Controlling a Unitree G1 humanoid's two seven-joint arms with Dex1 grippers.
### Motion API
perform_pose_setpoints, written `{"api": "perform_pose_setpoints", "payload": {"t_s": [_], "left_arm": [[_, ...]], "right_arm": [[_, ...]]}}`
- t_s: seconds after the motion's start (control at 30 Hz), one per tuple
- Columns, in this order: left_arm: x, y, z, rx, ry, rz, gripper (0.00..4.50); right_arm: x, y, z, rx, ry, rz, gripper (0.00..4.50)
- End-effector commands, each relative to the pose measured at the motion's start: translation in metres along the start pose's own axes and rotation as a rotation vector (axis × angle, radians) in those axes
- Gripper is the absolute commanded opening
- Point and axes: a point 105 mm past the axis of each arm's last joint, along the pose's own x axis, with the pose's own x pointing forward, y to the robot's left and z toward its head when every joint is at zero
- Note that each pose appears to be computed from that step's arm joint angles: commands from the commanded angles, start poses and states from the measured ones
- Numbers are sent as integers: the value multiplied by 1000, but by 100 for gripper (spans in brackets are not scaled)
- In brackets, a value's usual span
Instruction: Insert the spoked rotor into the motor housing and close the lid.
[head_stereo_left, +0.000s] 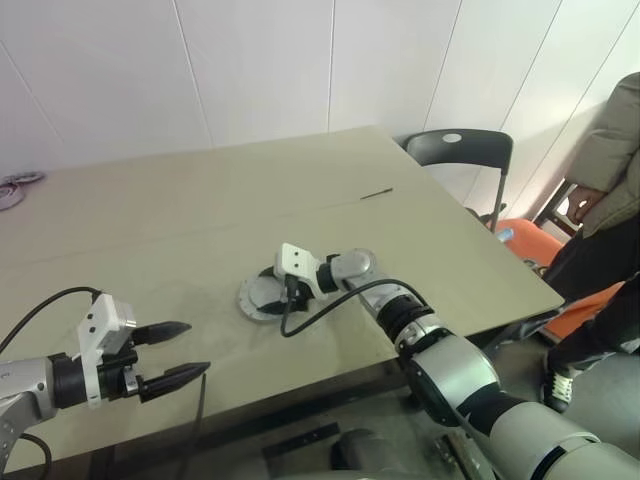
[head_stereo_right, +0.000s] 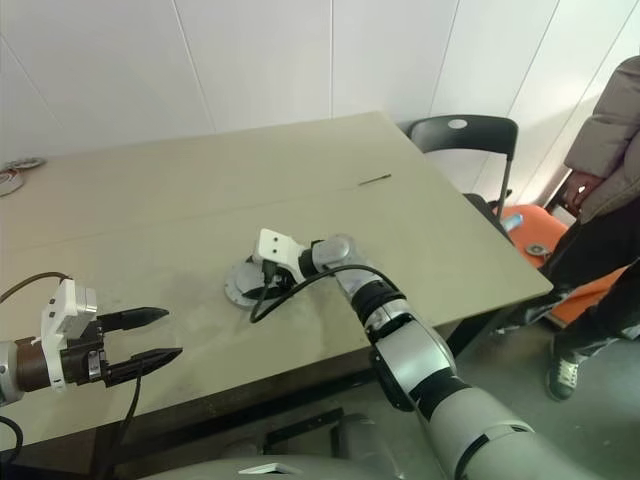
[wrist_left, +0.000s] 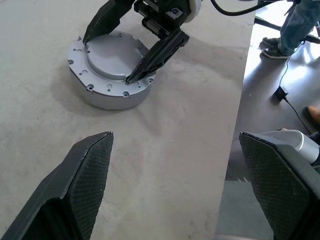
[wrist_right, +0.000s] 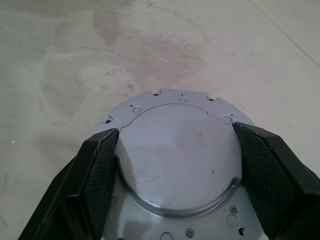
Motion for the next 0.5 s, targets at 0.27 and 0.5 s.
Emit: {"api": "perform_pose_setpoints", "payload": {"t_s": [0.27, 0.5], "left_arm": [[1, 1, 13, 50, -43, 15, 433], [4, 4, 17, 51, -67, 32, 433]], "right_arm": [[5, 28, -57, 151, 207, 78, 324], [2, 30, -65, 248, 227, 81, 324]]}}
